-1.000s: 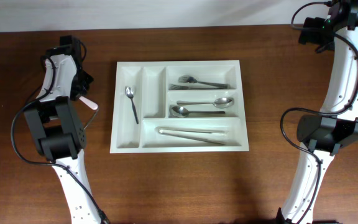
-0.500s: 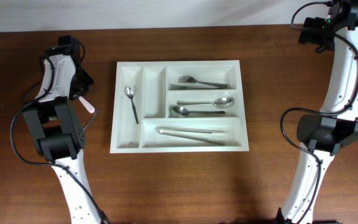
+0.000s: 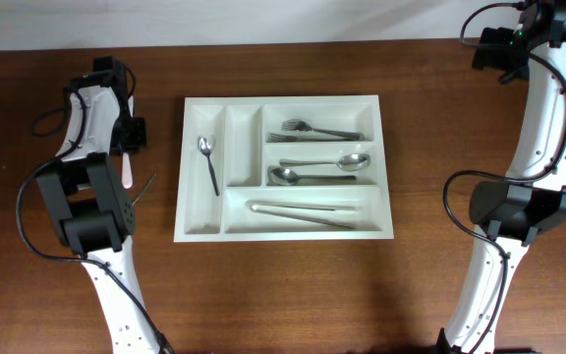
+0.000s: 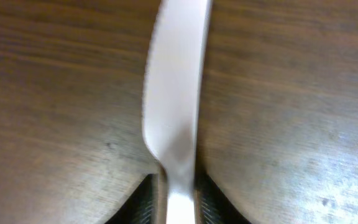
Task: Pack container
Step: 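Lower the left gripper and grasp the white knife handle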
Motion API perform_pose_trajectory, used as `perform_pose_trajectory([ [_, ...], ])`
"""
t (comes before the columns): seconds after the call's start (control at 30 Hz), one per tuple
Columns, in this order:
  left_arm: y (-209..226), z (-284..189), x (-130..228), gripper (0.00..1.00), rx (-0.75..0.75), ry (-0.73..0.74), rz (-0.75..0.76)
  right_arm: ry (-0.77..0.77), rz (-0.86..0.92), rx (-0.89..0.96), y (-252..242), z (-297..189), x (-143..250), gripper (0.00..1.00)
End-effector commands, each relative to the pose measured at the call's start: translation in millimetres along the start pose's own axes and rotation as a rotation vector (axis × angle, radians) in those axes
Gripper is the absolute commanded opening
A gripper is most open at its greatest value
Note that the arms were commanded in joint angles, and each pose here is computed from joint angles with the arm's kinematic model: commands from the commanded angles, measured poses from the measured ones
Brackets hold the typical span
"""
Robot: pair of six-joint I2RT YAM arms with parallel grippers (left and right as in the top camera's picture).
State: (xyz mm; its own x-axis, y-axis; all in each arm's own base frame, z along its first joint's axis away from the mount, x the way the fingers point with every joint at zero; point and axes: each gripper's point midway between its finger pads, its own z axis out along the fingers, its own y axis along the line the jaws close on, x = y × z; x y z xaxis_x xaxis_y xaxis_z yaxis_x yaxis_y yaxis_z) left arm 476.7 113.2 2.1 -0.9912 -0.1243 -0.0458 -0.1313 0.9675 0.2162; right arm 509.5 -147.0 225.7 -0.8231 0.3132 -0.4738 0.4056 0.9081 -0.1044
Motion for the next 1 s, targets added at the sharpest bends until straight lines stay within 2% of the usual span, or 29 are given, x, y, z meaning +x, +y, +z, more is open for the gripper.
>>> perform_pose_trajectory([
  [0.0,-12,21,14,0.48,0.049,0.068,0.073,0.001,0.002,0.0,1,-1,1,0.99],
  [0.07,-12,21,16,0.53,0.05,0.075,0.071,0.001,0.001,0.0,1,-1,1,0.99],
  [0.13,-12,20,19,0.54,0.052,0.087,0.073,0.001,0.002,0.0,1,-1,1,0.99],
  [0.33,-36,14,43,0.54,0.195,0.181,0.067,0.001,0.001,0.0,1,-1,1,0.99],
  [0.4,-37,12,54,0.53,0.194,0.23,0.02,0.001,0.001,0.0,1,-1,1,0.99],
  [0.6,-35,11,59,0.49,0.194,0.252,0.02,0.001,0.001,0.0,1,-1,1,0.99],
  [0.73,-35,11,59,0.43,0.193,0.251,0.02,0.001,0.001,0.0,1,-1,1,0.99],
  [0.97,-34,13,51,0.22,0.189,0.218,0.016,0.001,0.001,0.0,1,-1,1,0.99],
])
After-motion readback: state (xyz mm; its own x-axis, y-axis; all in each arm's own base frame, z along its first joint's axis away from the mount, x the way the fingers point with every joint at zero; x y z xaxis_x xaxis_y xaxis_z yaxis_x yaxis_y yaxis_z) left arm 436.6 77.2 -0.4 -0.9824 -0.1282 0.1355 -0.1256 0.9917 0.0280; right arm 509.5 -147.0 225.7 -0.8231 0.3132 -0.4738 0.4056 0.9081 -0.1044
